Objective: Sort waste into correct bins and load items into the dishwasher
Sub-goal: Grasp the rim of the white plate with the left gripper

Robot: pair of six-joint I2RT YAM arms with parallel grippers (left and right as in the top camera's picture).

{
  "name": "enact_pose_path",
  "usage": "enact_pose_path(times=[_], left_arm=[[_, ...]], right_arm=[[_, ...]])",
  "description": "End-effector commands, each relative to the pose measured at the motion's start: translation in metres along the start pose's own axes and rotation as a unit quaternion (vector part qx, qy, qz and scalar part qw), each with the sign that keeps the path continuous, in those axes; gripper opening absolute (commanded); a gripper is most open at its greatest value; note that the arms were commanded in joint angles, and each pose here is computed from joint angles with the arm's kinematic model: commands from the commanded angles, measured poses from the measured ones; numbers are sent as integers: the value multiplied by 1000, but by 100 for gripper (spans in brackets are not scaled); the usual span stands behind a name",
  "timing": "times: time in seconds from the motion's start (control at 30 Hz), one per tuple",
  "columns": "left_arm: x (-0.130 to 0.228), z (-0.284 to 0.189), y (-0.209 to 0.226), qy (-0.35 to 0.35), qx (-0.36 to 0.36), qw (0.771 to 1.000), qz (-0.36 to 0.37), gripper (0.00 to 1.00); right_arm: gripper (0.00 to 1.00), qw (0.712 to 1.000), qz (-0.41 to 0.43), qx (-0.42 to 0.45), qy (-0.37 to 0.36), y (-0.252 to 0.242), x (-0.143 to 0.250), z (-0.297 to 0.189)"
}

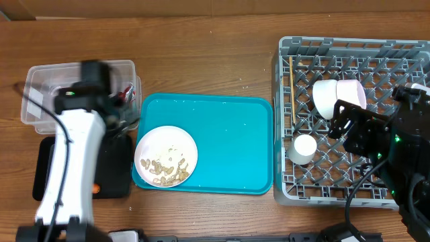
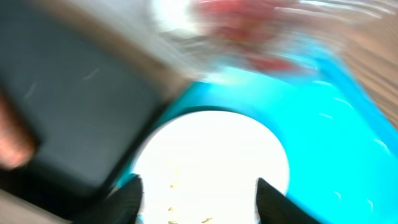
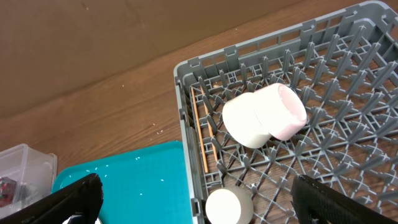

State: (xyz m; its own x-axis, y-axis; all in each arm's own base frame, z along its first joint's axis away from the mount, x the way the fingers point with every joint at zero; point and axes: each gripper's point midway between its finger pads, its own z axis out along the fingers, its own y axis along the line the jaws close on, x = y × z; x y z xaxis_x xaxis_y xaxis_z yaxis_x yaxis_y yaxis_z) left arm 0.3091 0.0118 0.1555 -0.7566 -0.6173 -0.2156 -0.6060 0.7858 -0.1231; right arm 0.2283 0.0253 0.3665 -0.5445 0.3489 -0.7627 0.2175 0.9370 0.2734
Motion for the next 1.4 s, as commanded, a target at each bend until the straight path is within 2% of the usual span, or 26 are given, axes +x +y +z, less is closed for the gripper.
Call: enact_pose_path(times=[0.0, 0.07, 0.1, 0.17, 0.3, 0.37, 0.43, 0.57, 0.7, 0.83, 0.97, 1.0, 1.1, 1.37], left_arm=[[25, -20, -59, -65, 14, 977, 202, 76], [46, -11, -84, -71, 12, 962, 264, 75], [65, 2, -103, -65, 10, 951, 301, 69], [83, 23, -117, -51, -1, 945, 324, 64], [96, 65, -120, -38, -57, 959, 275, 53], [102, 86, -124, -21, -62, 960, 271, 46], [110, 107, -125, 0, -70, 957, 280, 40], [118, 134, -114, 29, -103, 944, 311, 38], [124, 146, -107, 46, -121, 935, 330, 34], [128, 155, -97, 63, -143, 926, 345, 25], [123, 154, -95, 51, -153, 924, 347, 26], [123, 154, -95, 50, -153, 924, 347, 24], [123, 154, -96, 49, -152, 924, 348, 4], [126, 154, -111, 27, -140, 906, 398, 4]], right_arm=[[100, 1000, 6, -5, -12, 1, -7, -6], [100, 1000, 6, -5, -12, 1, -7, -6], [100, 1000, 6, -5, -12, 1, -7, -6], [100, 1000, 6, -5, -12, 1, -7, -6], [100, 1000, 6, -5, -12, 1, -7, -6], [100, 1000, 6, -5, -12, 1, -7, -6], [100, 1000, 6, -5, -12, 1, -7, -6], [100, 1000, 6, -5, -12, 1, -7, -6], [100, 1000, 6, -5, -12, 1, -7, -6], [100, 1000, 6, -5, -12, 1, -7, -6], [100, 1000, 6, -5, -12, 1, -7, -6], [100, 1000, 6, -5, -12, 1, -7, -6], [100, 1000, 6, -5, -12, 1, -7, -6], [100, 1000, 6, -5, -12, 1, -7, -6]])
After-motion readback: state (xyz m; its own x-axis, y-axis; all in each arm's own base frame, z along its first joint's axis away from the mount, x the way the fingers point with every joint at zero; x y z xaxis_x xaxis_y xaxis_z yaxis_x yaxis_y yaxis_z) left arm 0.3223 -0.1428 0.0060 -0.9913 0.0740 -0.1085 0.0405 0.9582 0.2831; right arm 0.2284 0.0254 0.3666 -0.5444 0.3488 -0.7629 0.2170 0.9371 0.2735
